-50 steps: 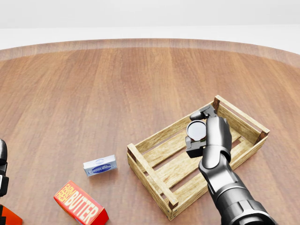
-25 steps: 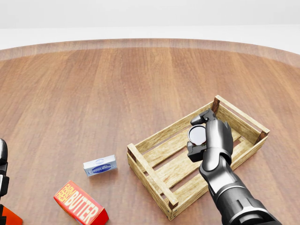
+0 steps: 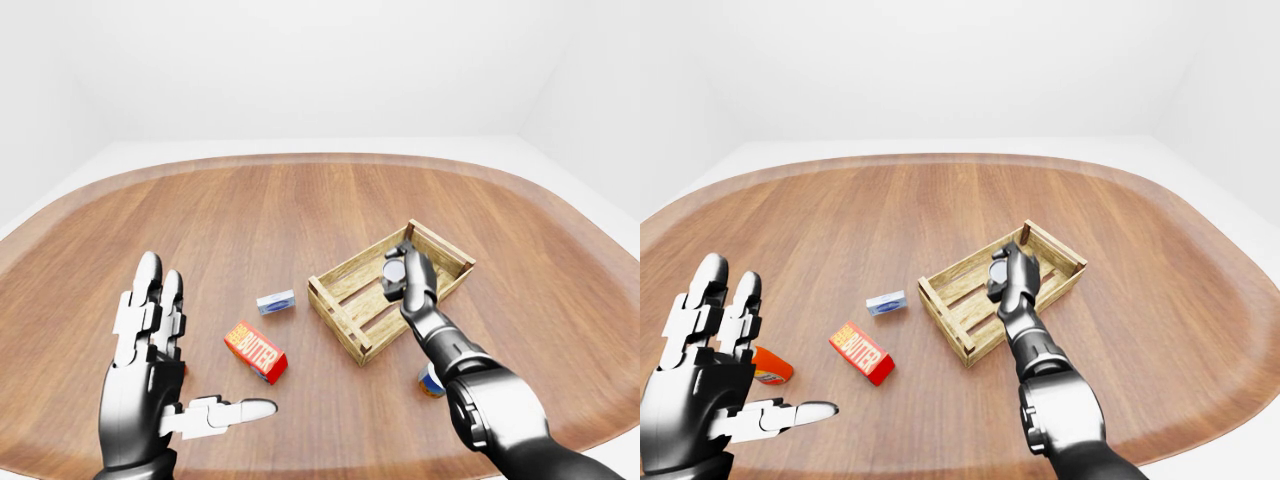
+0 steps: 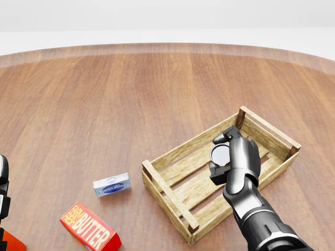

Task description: Pick up the tomato sauce, and put it in the wooden tray.

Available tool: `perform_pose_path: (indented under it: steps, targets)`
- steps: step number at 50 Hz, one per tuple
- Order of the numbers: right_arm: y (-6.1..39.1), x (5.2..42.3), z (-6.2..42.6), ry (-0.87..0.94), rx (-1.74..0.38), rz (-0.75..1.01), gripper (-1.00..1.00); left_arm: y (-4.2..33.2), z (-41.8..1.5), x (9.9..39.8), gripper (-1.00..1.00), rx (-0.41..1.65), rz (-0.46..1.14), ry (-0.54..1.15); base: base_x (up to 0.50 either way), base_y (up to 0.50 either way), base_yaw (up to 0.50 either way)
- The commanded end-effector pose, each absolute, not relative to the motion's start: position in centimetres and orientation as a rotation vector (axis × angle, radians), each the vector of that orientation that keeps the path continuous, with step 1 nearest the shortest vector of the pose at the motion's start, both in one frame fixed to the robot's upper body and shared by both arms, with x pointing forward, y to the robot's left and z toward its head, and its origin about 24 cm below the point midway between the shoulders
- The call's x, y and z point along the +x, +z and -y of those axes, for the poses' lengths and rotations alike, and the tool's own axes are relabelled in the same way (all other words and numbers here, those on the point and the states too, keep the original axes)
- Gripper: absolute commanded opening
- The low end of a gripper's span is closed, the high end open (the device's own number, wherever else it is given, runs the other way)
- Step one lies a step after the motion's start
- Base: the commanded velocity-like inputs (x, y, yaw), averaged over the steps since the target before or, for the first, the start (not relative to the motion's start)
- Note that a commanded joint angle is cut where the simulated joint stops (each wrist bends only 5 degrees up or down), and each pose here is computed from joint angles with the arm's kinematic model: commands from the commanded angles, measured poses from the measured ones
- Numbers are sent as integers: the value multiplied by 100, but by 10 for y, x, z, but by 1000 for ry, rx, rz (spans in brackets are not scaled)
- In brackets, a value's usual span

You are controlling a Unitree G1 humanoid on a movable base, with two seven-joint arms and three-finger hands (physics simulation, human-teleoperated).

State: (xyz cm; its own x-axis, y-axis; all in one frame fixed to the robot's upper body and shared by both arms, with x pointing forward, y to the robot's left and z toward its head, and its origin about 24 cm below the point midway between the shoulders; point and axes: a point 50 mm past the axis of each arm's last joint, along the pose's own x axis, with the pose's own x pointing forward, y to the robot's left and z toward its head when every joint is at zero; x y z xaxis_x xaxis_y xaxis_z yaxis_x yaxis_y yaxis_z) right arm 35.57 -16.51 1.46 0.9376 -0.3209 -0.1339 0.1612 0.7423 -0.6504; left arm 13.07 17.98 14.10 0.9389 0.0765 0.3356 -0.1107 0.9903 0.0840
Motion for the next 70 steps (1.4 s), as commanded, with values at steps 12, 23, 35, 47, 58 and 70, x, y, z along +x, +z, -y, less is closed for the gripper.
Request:
perform_pose_path:
  steps: [12, 23, 35, 47, 58, 70]
  targets:
    - [12, 354, 167, -273, -702, -255, -100, 141, -180, 130, 100, 103, 338, 96, 0, 0, 0]
    - [11, 353, 167, -273, -695, -264, -21, 141, -179, 130, 100, 104, 338, 95, 0, 0, 0]
    - [10, 353, 168, -274, -672, -276, 100, 141, -179, 131, 100, 104, 338, 95, 0, 0, 0]
    - [8, 352, 170, -282, -678, -280, 100, 141, -181, 130, 100, 101, 338, 100, 0, 0, 0]
    - [21, 359, 168, -275, -640, -235, 100, 139, -180, 133, 100, 100, 332, 97, 0, 0, 0]
    - [63, 366, 162, -227, -514, -18, 100, 138, -180, 134, 100, 99, 329, 96, 0, 0, 0]
